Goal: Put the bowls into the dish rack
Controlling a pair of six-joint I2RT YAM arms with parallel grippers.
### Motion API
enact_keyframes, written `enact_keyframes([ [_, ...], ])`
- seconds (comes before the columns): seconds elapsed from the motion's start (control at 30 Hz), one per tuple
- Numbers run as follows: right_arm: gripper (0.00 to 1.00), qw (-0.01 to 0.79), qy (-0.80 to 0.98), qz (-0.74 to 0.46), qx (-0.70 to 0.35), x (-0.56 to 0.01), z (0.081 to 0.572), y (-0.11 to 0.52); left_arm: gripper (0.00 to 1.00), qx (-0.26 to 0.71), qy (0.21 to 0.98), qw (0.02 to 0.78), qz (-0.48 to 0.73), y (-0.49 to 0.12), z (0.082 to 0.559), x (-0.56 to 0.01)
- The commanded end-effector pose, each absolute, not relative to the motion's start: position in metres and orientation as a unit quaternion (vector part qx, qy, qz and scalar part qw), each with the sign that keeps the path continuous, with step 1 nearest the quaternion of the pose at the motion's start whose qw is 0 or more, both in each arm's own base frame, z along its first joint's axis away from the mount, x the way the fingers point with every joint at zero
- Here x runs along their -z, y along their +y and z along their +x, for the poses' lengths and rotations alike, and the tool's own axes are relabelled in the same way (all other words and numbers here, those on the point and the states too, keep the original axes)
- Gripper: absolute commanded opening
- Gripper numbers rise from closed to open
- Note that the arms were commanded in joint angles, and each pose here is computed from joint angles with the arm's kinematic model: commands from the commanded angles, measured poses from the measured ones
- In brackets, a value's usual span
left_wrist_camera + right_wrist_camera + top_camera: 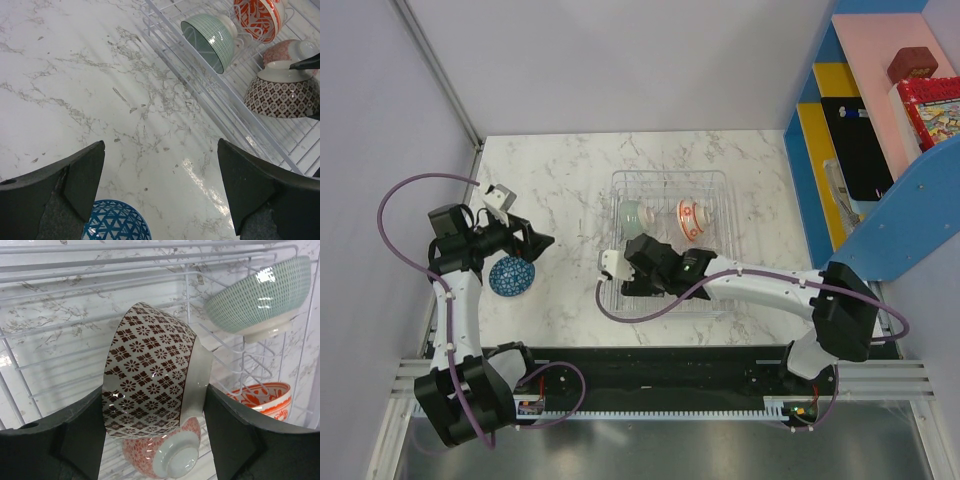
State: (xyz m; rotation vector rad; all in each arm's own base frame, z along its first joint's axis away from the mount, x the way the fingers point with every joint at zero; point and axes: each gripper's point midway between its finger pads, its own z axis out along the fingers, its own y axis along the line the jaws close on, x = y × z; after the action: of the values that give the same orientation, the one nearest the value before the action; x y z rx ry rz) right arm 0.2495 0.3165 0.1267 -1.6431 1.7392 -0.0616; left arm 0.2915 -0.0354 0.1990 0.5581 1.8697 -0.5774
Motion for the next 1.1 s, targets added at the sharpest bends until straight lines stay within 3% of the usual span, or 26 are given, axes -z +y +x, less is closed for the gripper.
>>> enact_keyframes([
  [0.0,0.00,0.413,0.637,-0.644,0.093,-0.136,0.267,0.331,1.00,0.254,0.766,0.539,0.241,-0.039,0.291,-0.207],
  [0.8,0.02,0.401,0.603,-0.678,0.127,-0.092,0.279,0.361,1.00,0.263,0.762,0.539,0.243,-0.041,0.289,-0.206],
  [0.83,0.05,0.401,0.603,-0.678,0.126,-0.092,0.278,0.362,1.00,0.263,0.762,0.540,0.244,-0.041,0.289,-0.206],
  [0.93,0.44,0.390,0.606,-0.681,0.126,-0.088,0.277,0.361,1.00,0.264,0.762,0.539,0.243,-0.041,0.289,-0.205],
  [0.97,0.62,0.388,0.608,-0.681,0.125,-0.086,0.277,0.361,1.00,0.264,0.762,0.539,0.242,-0.041,0.289,-0.205],
  [1.03,0.76,0.384,0.609,-0.683,0.122,-0.085,0.274,0.359,1.00,0.264,0.762,0.539,0.243,-0.041,0.289,-0.205],
  [1.07,0.94,0.383,0.610,-0.684,0.118,-0.085,0.273,0.359,1.00,0.266,0.762,0.539,0.243,-0.041,0.289,-0.205],
])
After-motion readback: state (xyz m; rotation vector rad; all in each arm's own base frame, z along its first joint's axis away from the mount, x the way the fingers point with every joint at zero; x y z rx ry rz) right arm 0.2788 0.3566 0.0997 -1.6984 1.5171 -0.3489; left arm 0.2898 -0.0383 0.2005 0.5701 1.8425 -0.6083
